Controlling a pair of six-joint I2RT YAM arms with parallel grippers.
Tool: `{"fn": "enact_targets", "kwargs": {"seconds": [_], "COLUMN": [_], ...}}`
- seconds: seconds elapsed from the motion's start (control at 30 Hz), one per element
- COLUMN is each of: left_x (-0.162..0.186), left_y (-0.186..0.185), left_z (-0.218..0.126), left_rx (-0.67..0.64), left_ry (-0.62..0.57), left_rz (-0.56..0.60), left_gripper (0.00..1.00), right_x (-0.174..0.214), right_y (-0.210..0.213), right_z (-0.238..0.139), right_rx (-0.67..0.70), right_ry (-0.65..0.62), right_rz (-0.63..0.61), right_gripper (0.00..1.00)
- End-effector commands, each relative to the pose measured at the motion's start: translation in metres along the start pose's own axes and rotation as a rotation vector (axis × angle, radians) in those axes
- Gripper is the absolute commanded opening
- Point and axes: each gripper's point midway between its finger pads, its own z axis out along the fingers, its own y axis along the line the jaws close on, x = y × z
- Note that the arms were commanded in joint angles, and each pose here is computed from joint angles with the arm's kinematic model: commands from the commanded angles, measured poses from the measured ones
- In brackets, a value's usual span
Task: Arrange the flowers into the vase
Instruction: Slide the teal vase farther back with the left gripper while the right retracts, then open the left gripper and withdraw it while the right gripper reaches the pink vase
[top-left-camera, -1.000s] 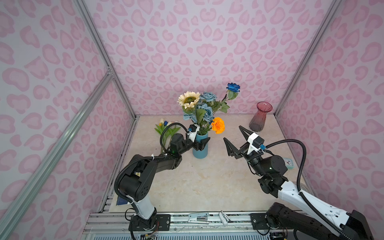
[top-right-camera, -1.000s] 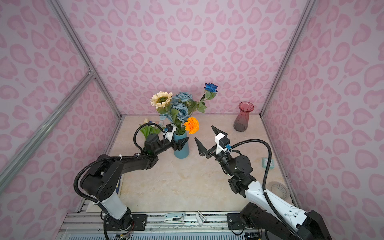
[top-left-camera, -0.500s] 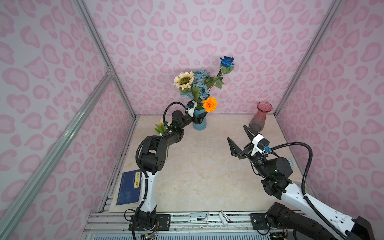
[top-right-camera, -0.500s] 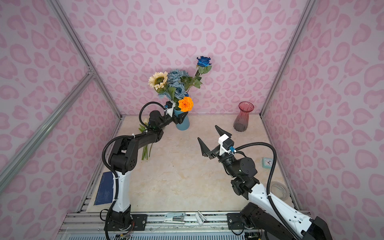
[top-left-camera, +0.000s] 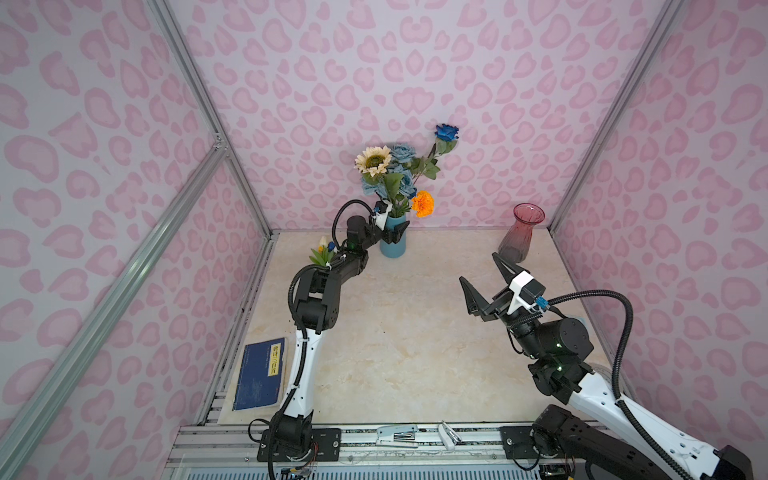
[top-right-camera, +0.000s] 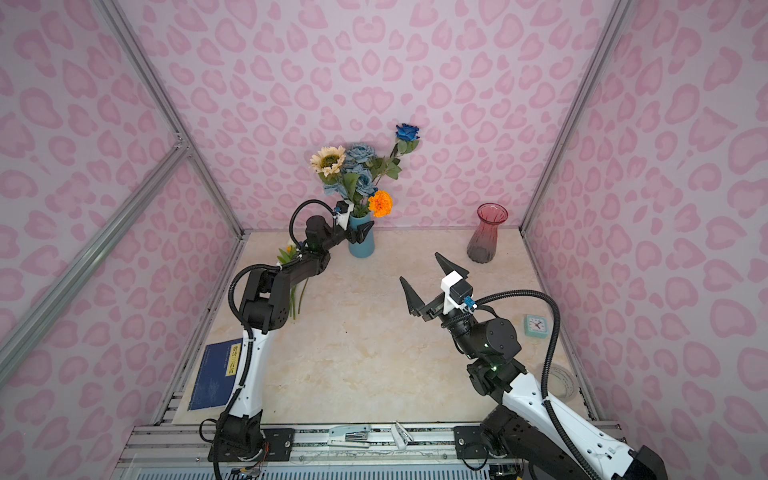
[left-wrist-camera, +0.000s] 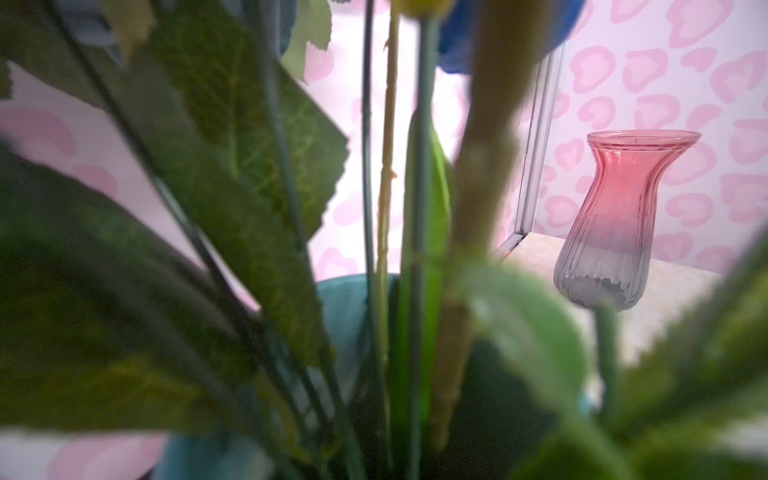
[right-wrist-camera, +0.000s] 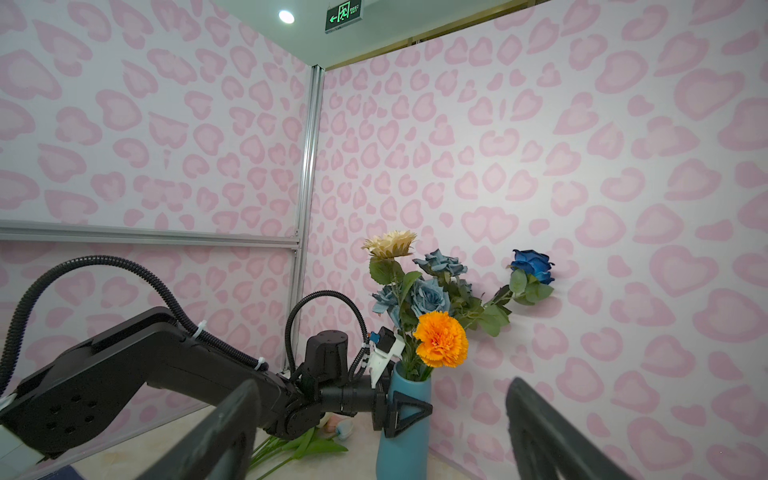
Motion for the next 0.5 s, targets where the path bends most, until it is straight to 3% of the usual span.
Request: {"fn": "enact_targets", "kwargs": {"seconds": [0.0, 0.23, 0.47], "left_x": [-0.02, -0.026, -0.047], "left_y": [0.008, 0.009, 0.002], "left_z": [0.0, -0.003, -0.021], "left_rx": [-0.017, -0.031, -0.023], "left_ry": [-0.087, -0.097, -0.094], "left_rz": [0.062, 0.063, 0.087], "left_gripper": [0.73, 0.99, 0.97], "right_x": [0.005, 0.007, 0.01], "right_y": [-0.002, -0.001, -0.001], "right_z": [0.0, 0.004, 0.006], "right_rx": [0.013, 0.008, 0.012], "right_ry": [0.013, 0.022, 0.022], "right_rz": [-0.003, -0.01, -0.009], "right_gripper": [0.92, 0.92, 0.92]}}
